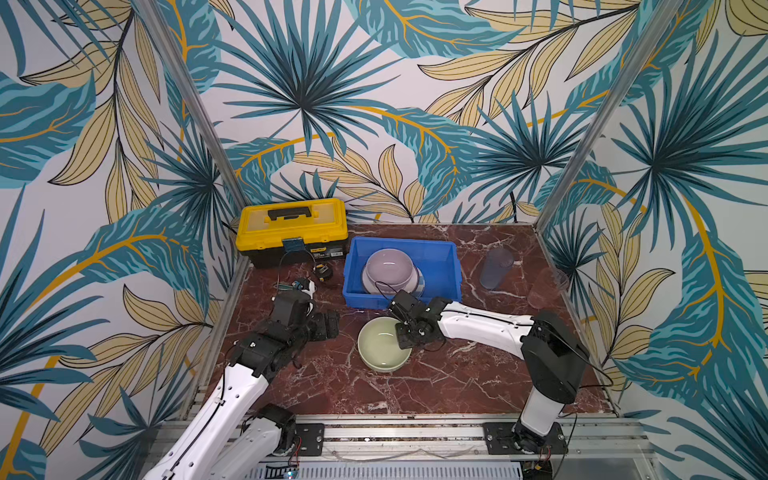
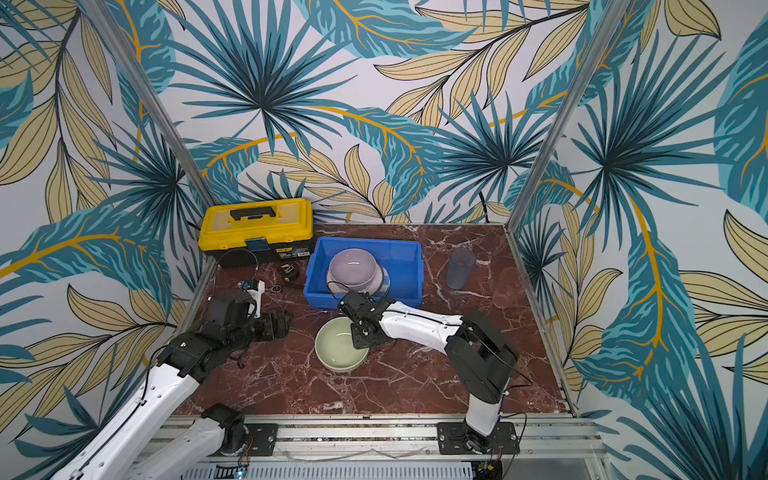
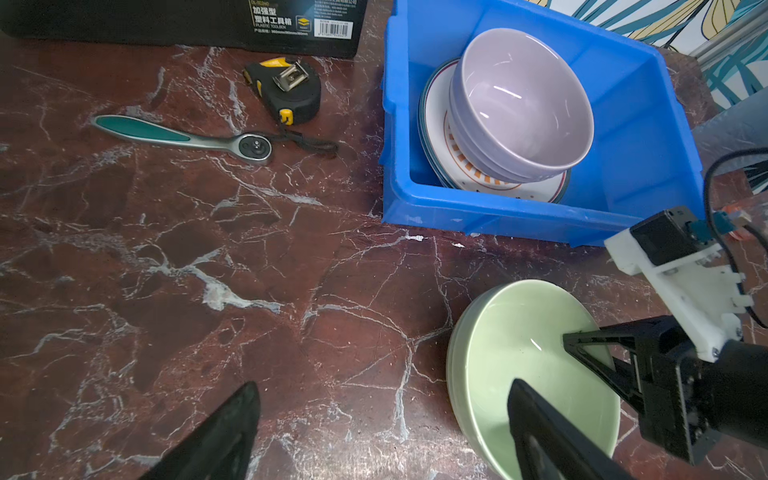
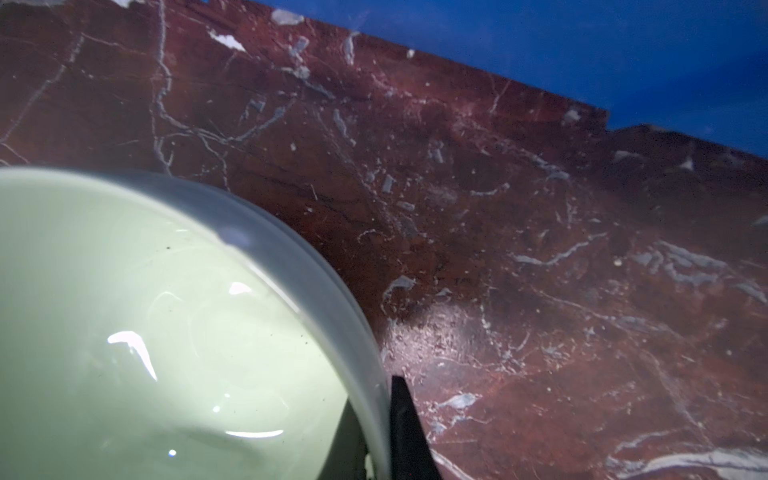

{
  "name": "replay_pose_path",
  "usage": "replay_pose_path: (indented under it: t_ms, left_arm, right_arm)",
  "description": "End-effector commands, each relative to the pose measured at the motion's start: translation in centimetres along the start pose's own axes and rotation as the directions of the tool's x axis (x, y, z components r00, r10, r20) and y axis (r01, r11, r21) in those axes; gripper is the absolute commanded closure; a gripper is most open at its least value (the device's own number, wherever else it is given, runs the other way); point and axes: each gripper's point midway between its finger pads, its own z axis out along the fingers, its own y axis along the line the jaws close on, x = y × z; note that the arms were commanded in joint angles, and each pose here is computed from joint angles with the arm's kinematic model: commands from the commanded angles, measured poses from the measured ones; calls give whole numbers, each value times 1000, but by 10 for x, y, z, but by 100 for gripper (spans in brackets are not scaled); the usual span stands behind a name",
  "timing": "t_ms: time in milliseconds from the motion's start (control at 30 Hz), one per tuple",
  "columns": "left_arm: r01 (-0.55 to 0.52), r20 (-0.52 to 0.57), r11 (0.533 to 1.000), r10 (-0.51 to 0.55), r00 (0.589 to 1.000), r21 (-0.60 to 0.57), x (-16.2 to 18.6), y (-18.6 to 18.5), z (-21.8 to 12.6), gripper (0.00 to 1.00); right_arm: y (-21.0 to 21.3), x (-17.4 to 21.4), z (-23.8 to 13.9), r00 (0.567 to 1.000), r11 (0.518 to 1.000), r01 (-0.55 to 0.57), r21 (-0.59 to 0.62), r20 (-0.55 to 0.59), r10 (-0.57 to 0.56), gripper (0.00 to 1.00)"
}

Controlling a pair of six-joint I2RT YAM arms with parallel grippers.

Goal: Place the mixed dishes into the plastic bin
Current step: 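Grasp the green bowl rim with the right gripper and lift it, then carry the green bowl over the blue bin with the right gripper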

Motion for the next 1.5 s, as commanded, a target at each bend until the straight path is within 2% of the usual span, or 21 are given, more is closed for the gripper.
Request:
replay_pose_path:
  t_ms: [0, 300, 533, 767, 967, 1133, 1300, 1467]
  left_arm:
    - [1, 24, 1000, -1, 1000, -5, -4, 1, 0, 7]
    - [3, 30, 1000, -3, 1000, -7, -6, 2, -1, 7]
    - [0, 37, 1000, 1, 999, -11, -6, 2, -2, 7]
    - [2, 48, 1000, -1, 999, -10, -6, 3, -5, 7]
    - [1, 61, 1000, -1, 998, -2, -8, 2, -8, 7]
    - [3, 71, 1000, -3, 997, -2, -8, 3, -11, 7]
    - [7, 79, 1000, -7, 997, 4, -7, 3, -13, 7]
    - [7, 86, 1000, -8, 996, 9, -8, 3, -15, 7]
  right_arm:
    - [14, -11, -31, 999, 997, 27, -73, 29, -25, 100]
    - [39, -34, -87, 992, 977, 107, -184, 90, -92, 100]
    - [46, -57, -126, 977, 965, 181, -190, 145, -155, 100]
    - [36, -84, -157, 966, 960, 208, -185, 193, -172, 100]
    - [5, -121, -162, 968, 970, 169, -174, 216, -130, 100]
    - [-12, -149, -163, 970, 967, 172, -188, 206, -133, 100]
    - [-28, -178, -162, 967, 971, 192, -144, 195, -162, 100]
    - [-39, -208, -153, 966, 977, 173, -128, 215, -143, 100]
